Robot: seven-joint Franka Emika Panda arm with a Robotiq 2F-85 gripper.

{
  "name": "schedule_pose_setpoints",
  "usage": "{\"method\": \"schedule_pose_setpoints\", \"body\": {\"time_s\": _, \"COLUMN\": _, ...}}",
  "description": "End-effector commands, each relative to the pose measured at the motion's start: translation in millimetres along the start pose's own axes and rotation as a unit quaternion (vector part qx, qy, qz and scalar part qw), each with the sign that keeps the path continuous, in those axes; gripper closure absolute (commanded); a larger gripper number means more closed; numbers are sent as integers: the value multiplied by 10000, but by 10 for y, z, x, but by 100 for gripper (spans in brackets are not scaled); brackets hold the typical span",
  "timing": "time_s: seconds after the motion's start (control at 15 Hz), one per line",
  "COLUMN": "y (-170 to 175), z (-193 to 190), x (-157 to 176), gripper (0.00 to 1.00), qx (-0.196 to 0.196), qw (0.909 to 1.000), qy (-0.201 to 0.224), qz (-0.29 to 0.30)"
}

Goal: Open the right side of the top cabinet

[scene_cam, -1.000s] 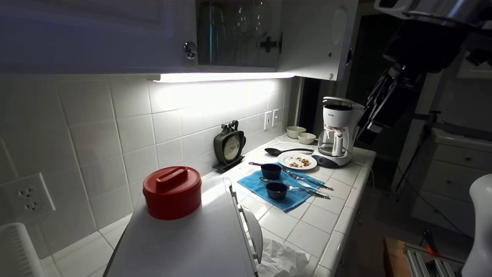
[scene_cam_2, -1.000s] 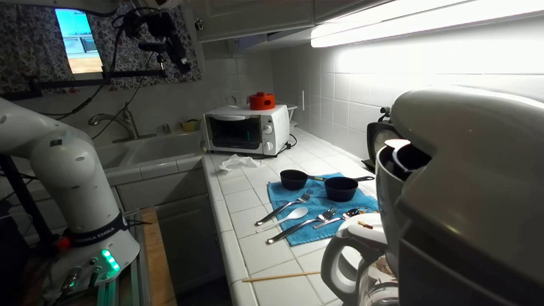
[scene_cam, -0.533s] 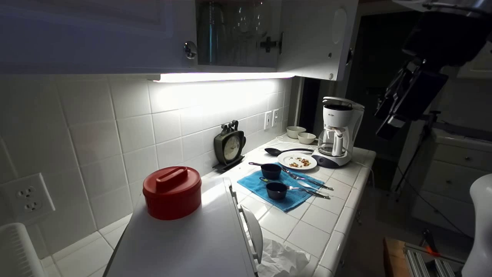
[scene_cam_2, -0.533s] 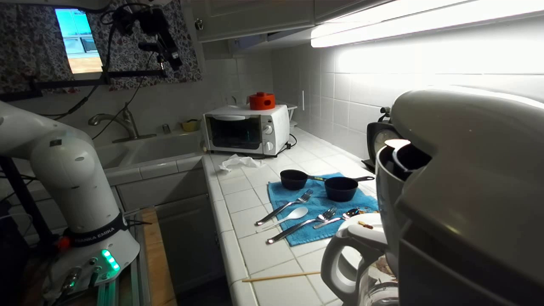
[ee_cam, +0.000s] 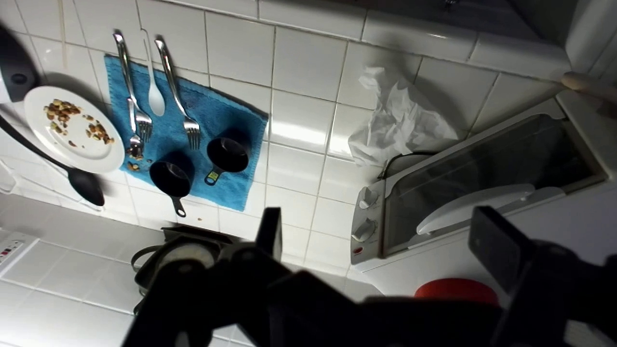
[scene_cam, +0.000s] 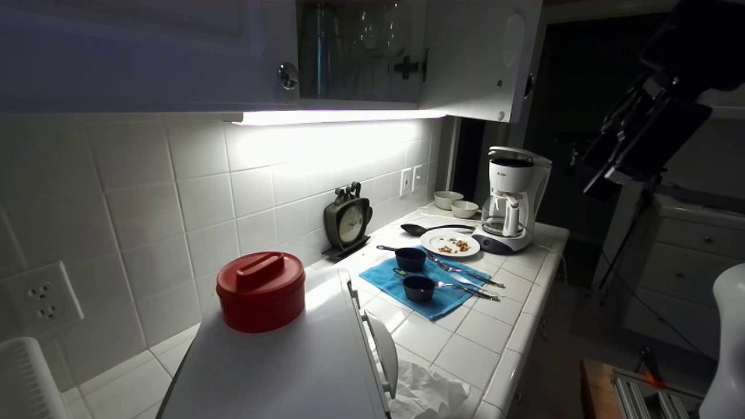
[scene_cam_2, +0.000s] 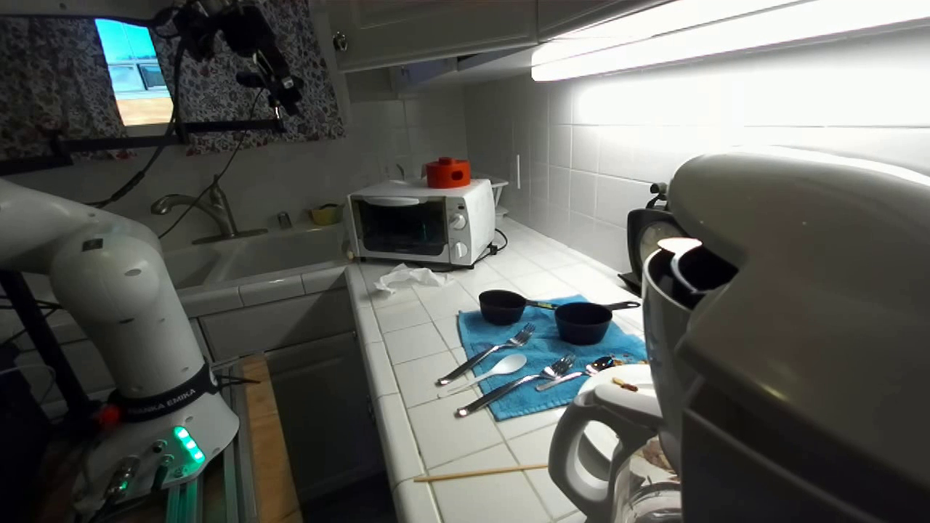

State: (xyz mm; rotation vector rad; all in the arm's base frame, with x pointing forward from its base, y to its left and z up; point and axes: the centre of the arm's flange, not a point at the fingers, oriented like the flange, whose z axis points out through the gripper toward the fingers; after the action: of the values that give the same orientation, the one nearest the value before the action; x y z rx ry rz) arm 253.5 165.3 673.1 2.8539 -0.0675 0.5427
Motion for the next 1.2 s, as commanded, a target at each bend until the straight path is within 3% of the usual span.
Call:
{"method": "schedule_pose_setpoints", "body": {"time_s": 0.0, "y": 75, "z": -120, "x": -20, "gripper": 0, "qx": -215, "qw": 9986, "qy": 482, "qz": 58}}
{"method": "schedule_pose_setpoints", "body": {"time_s": 0.27, "y": 157, "z": -237, "x": 38, "gripper": 0, "qx": -271, "qw": 9927, "qy": 1179, "qz": 23}}
{"method": "schedule_pose_setpoints", "body": {"time_s": 0.53, "y": 212, "z": -316, "x": 109, "gripper": 0, "qx": -195, "qw": 9868, "qy": 1607, "qz": 37}}
{"method": "schedule_pose_setpoints", "body": {"time_s": 1.13, "y": 322, "z": -375, "x": 202, "gripper": 0, "qx": -263, "qw": 9819, "qy": 1868, "qz": 185}}
